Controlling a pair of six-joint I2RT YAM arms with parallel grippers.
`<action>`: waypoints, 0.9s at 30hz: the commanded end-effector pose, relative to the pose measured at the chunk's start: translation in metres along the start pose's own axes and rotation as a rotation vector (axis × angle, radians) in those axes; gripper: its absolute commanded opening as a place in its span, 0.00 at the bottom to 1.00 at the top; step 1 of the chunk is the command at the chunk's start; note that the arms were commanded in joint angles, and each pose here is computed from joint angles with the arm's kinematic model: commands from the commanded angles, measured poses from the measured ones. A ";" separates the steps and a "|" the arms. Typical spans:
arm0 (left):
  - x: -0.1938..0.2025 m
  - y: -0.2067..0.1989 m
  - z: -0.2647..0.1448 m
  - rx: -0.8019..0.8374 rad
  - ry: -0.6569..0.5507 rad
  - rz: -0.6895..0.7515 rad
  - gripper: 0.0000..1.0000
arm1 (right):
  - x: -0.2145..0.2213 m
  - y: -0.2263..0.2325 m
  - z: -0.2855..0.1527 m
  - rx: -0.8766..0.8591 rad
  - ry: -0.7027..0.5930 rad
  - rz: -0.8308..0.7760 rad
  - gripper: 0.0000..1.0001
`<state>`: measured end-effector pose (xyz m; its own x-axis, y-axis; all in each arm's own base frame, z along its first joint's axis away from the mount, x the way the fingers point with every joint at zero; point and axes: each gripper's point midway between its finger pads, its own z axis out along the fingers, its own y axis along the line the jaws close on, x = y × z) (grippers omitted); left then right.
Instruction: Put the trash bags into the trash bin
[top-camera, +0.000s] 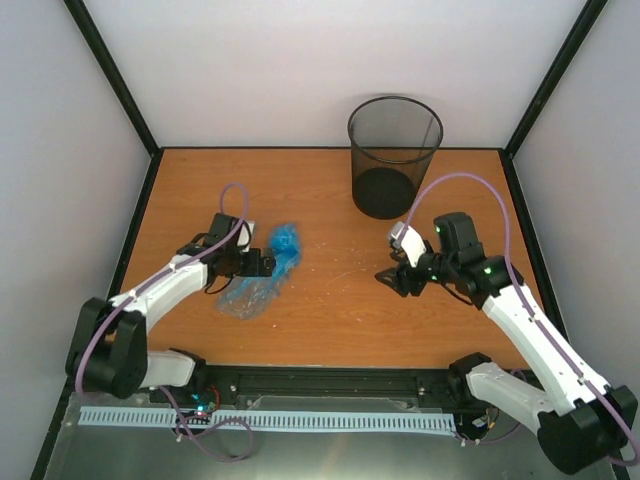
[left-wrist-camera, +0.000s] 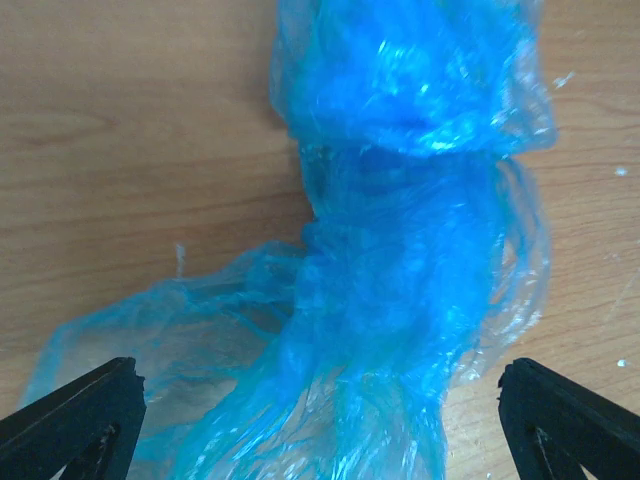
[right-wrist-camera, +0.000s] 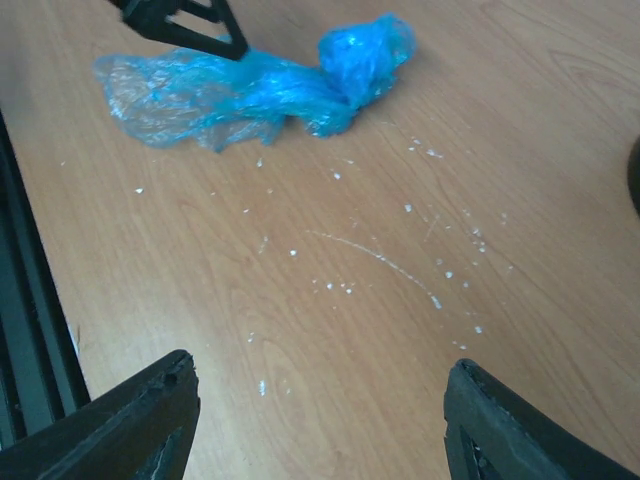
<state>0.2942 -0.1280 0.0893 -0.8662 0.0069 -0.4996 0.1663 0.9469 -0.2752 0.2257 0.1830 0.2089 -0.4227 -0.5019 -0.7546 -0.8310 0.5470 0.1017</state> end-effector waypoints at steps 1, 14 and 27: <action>0.013 -0.019 0.021 0.021 0.102 -0.083 0.97 | 0.004 0.016 0.000 -0.046 -0.077 -0.063 0.67; 0.006 -0.174 0.021 0.170 0.031 0.129 0.98 | -0.005 0.013 -0.014 0.011 -0.132 -0.084 0.67; 0.075 -0.130 -0.022 0.348 -0.090 0.032 0.93 | 0.015 -0.002 0.009 0.028 -0.027 -0.120 0.65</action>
<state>0.2026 -0.2310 0.0834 -0.8460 0.0664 -0.5291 0.3193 0.8578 -0.4028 0.2188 0.1823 0.2031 -0.3421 -0.4946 -0.7990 -0.8527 0.5206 0.0428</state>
